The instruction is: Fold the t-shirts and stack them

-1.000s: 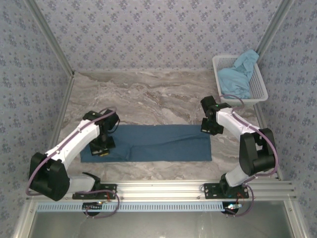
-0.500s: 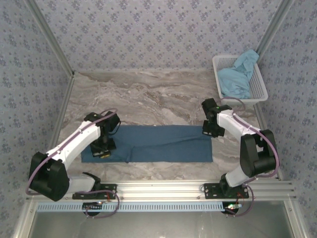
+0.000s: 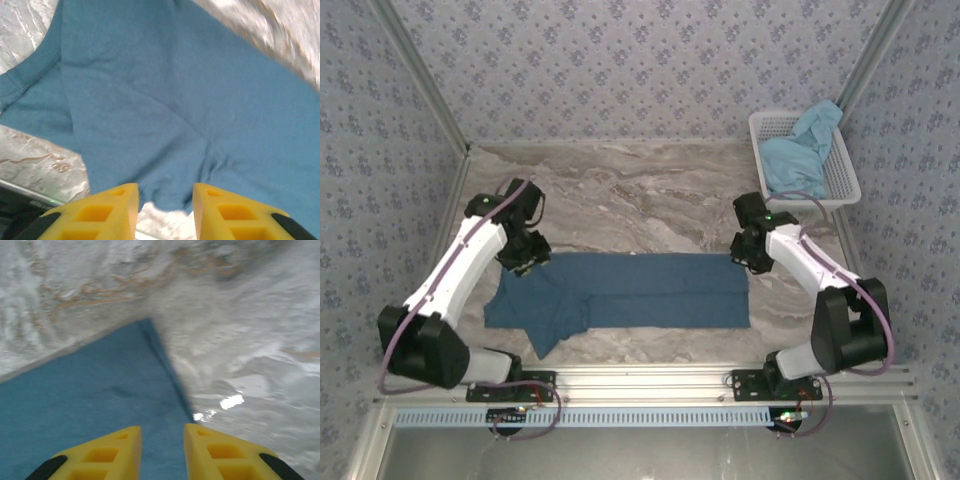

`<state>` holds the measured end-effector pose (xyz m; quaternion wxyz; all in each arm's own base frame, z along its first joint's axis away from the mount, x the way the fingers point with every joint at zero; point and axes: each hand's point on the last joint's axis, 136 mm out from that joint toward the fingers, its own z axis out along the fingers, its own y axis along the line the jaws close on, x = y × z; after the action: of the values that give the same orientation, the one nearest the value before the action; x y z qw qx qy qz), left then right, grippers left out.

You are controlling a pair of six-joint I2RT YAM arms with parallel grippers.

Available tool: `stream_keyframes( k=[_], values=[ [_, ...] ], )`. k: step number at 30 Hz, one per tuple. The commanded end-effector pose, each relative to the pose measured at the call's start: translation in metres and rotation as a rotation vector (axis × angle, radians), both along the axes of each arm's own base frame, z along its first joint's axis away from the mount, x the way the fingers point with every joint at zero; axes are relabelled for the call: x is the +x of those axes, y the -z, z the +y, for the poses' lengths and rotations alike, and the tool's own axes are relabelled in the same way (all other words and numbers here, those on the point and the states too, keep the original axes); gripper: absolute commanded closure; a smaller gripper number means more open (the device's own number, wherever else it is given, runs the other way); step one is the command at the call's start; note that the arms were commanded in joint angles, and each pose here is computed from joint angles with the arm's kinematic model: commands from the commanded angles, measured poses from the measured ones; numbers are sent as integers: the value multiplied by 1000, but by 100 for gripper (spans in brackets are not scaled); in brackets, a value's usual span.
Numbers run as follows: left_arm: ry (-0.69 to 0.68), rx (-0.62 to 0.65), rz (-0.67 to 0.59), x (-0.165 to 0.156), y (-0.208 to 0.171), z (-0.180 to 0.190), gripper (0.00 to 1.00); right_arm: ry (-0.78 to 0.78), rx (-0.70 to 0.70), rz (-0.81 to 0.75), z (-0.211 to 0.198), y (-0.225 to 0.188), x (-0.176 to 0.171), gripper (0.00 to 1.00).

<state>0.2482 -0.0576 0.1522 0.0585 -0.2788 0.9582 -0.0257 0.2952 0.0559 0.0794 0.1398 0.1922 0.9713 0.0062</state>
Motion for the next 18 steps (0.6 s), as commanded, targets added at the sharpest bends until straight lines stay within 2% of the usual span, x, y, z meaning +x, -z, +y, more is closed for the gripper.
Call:
stream_keyframes(
  k=[1, 6, 11, 18],
  values=[
    [-57, -91, 12, 30, 28, -1, 76, -50, 170, -4, 40, 10, 20, 73],
    [-114, -72, 99, 55, 79, 15, 78, -63, 178, 115, 51, 39, 20, 74],
    [-167, -39, 158, 69, 115, 43, 79, -7, 146, 222, 43, 63, 20, 74],
    [-249, 3, 167, 84, 134, 98, 80, 43, 66, 310, 23, 73, 45, 74]
  ],
)
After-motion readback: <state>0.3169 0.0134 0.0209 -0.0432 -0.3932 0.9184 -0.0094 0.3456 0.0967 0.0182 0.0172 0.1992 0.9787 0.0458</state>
